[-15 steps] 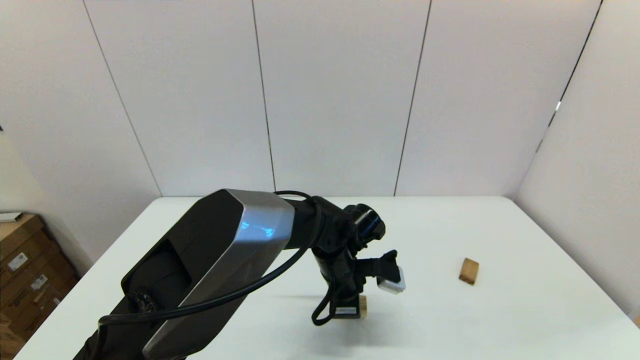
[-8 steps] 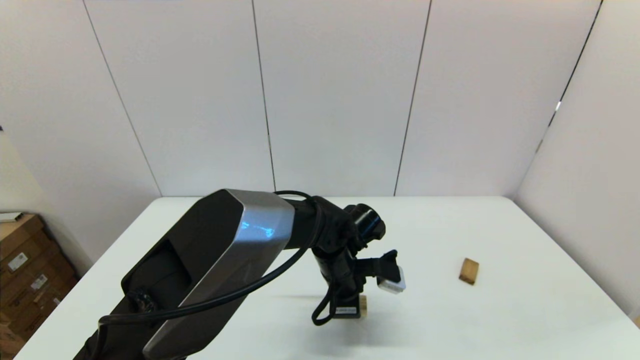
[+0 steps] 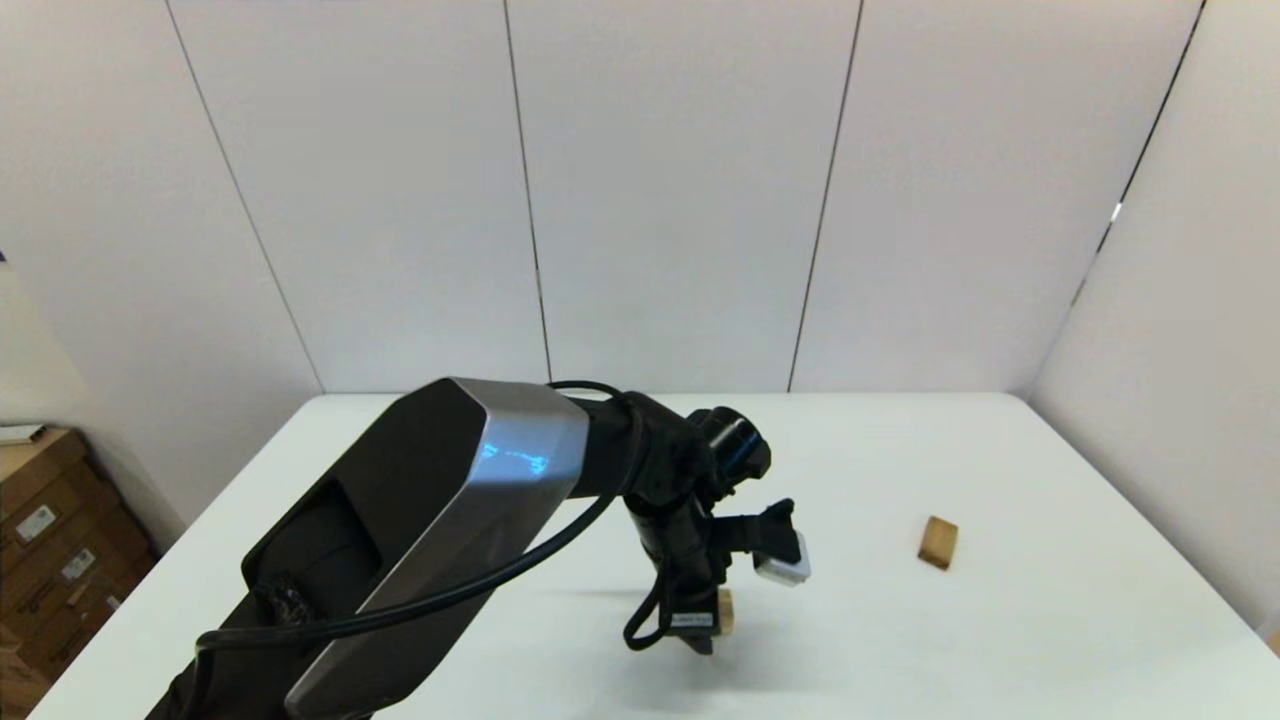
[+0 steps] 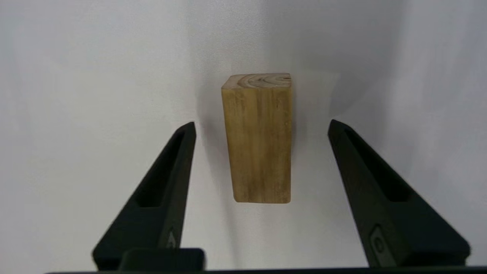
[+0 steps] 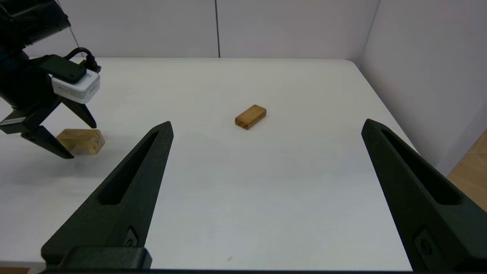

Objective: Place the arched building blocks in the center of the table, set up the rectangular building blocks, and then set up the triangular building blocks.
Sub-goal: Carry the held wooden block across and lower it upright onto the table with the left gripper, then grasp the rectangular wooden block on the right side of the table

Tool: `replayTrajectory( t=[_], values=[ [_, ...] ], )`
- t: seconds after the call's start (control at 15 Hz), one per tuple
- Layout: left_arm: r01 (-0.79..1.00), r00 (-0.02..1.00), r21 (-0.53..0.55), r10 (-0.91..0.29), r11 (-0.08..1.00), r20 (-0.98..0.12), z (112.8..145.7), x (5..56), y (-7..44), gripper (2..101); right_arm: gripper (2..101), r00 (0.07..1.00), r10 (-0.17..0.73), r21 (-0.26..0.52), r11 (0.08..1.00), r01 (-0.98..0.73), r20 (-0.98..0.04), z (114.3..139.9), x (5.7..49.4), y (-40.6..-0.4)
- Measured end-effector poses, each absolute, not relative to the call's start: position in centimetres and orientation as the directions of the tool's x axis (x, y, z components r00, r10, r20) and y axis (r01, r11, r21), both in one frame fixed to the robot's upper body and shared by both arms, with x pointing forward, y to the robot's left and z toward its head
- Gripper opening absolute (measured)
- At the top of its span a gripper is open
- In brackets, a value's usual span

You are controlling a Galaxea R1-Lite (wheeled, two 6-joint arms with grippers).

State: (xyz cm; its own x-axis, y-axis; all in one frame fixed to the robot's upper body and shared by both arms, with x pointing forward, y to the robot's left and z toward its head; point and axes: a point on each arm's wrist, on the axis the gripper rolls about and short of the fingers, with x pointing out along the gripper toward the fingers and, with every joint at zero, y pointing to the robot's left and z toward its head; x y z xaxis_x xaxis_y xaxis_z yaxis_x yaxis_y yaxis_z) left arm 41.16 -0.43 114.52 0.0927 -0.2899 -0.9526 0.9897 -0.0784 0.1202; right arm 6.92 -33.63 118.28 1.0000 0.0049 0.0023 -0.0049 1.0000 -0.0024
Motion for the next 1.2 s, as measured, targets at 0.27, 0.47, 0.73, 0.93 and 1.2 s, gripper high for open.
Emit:
replayTrajectory(
  t=[0.27, 0.47, 0.73, 0.93, 1.2],
  values=[
    [0.991, 0.119, 0.132, -0.304, -0.025, -0.945, 116.1, 42.0, 0.7, 82.0, 98.0, 1.0, 0.005, -0.003, 1.0, -0.005, 0.002, 118.3, 6.9, -33.6],
    [0.989, 0.145, 0.142, -0.315, 0.034, -0.938, 119.6, 42.1, 2.5, 86.9, 98.0, 1.0, 0.006, -0.003, 1.0, -0.006, 0.002, 118.3, 6.9, -33.6],
    [0.972, 0.2, 0.147, -0.323, 0.181, -0.925, 126.7, 41.7, 7.4, 91.0, 98.0, 1.0, 0.006, -0.003, 1.0, -0.006, 0.002, 118.3, 6.9, -33.6],
    [0.931, 0.246, 0.133, -0.314, 0.341, -0.917, 132.7, 40.0, 13.1, 93.2, 98.0, 1.0, 0.005, -0.003, 1.0, -0.005, 0.002, 118.3, 6.9, -33.6],
    [0.81, 0.388, 0.15, -0.326, 0.567, -0.862, 140.2, 35.1, 20.9, 95.0, 98.0, 1.0, 0.006, -0.003, 1.0, -0.006, 0.002, 118.3, 6.9, -33.6]
  ],
)
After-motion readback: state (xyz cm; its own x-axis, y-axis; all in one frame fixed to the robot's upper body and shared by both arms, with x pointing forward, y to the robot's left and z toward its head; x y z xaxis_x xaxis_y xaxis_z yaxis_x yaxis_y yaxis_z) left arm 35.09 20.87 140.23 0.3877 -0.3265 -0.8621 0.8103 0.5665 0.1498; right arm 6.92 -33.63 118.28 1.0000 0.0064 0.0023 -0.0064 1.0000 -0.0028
